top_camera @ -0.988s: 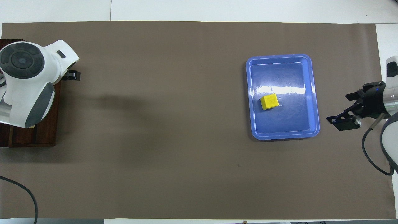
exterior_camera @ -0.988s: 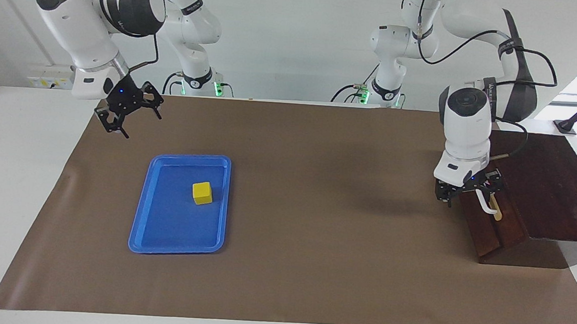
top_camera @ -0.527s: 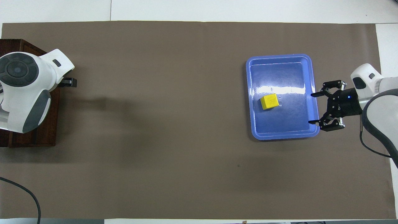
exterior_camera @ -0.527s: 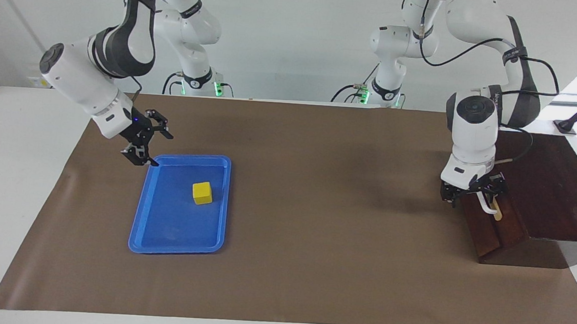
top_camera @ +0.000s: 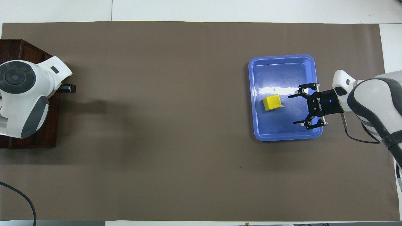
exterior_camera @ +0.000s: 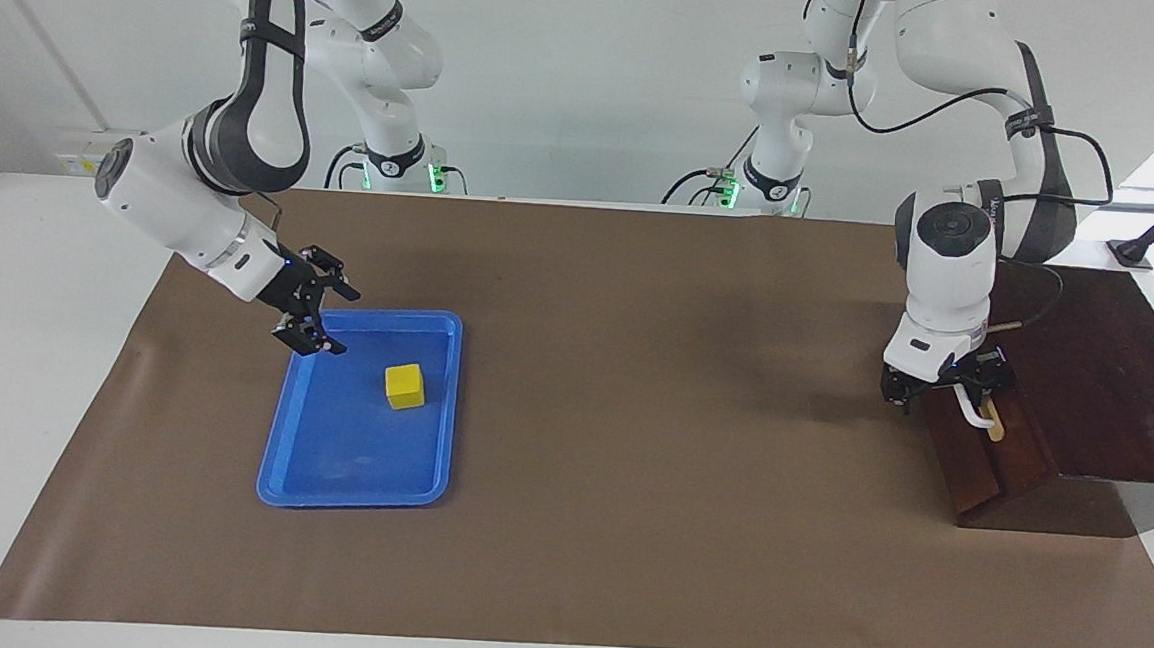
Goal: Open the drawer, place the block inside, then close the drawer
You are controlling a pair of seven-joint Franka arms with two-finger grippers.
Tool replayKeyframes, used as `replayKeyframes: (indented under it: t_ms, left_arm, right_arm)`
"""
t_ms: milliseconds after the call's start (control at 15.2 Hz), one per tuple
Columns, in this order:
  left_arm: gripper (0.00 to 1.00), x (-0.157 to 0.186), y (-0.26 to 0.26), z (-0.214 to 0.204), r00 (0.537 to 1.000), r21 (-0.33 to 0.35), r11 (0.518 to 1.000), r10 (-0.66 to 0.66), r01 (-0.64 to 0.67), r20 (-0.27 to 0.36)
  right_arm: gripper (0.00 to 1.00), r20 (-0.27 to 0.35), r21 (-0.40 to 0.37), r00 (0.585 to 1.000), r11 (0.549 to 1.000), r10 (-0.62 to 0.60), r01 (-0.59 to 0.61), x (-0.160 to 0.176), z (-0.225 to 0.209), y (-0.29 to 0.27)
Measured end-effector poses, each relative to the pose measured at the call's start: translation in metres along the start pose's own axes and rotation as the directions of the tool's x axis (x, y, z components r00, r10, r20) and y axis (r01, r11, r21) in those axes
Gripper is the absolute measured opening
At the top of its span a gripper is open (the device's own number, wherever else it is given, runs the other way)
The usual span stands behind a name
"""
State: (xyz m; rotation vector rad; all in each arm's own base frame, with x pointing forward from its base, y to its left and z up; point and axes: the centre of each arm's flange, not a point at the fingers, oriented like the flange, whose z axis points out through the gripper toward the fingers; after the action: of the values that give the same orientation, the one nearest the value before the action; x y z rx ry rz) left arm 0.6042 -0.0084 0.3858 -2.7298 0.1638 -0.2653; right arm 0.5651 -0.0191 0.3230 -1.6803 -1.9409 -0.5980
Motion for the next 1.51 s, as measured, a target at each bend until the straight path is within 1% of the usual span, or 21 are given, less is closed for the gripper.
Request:
replayKeyframes:
  t_ms: [132, 263, 395, 527, 658, 790, 922, 1053, 1383, 1514]
  left_arm:
    - [1.0, 0.002, 0.008, -0.004, 1.0, -0.006, 1.0, 0.003, -0.003, -0.013]
    - [1.0, 0.004, 0.023, -0.01, 1.0, -0.011, 1.0, -0.005, 0.005, -0.024]
    - [1.0, 0.006, 0.046, -0.02, 0.999, -0.021, 1.0, -0.009, 0.008, -0.039]
    - [1.0, 0.007, 0.067, -0.03, 0.999, -0.049, 0.999, -0.021, 0.018, -0.048]
    - [1.0, 0.009, 0.08, -0.039, 0.998, -0.088, 0.996, -0.037, 0.033, -0.049]
    - [1.0, 0.01, 0.09, -0.044, 0.997, -0.108, 0.993, -0.056, 0.051, -0.05]
    - [1.0, 0.01, 0.099, -0.048, 0.995, -0.116, 0.99, -0.083, 0.077, -0.051]
    - [1.0, 0.009, 0.112, -0.054, 0.993, -0.126, 0.987, -0.108, 0.101, -0.051]
    - [1.0, 0.01, 0.124, -0.058, 0.988, -0.148, 0.979, -0.147, 0.139, -0.044]
    - [1.0, 0.011, 0.123, -0.06, 0.987, -0.151, 0.977, -0.157, 0.15, -0.037]
  right_arm:
    - [1.0, -0.025, 0.024, 0.999, 0.999, -0.043, 0.043, -0.008, 0.012, 0.013]
    - [1.0, -0.048, 0.04, 0.995, 0.995, -0.093, 0.095, -0.007, 0.015, 0.03]
    - [1.0, -0.061, 0.048, 0.992, 0.992, -0.115, 0.118, -0.006, 0.015, 0.042]
    - [1.0, -0.072, 0.059, 0.987, 0.988, -0.14, 0.145, -0.001, 0.019, 0.047]
    - [1.0, -0.084, 0.075, 0.977, 0.976, -0.198, 0.205, 0.007, 0.03, 0.049]
    - [1.0, -0.112, 0.103, 0.969, 0.967, -0.22, 0.231, 0.008, 0.04, 0.046]
    - [1.0, -0.147, 0.13, 0.966, 0.964, -0.213, 0.232, -0.001, 0.044, 0.04]
    - [1.0, -0.166, 0.132, 0.965, 0.965, -0.202, 0.225, -0.011, 0.04, 0.036]
    - [1.0, -0.208, 0.069, 0.963, 0.98, -0.169, 0.187, -0.022, 0.035, 0.046]
    - [1.0, -0.235, 0.066, 0.962, 0.985, -0.142, 0.161, -0.034, 0.042, 0.046]
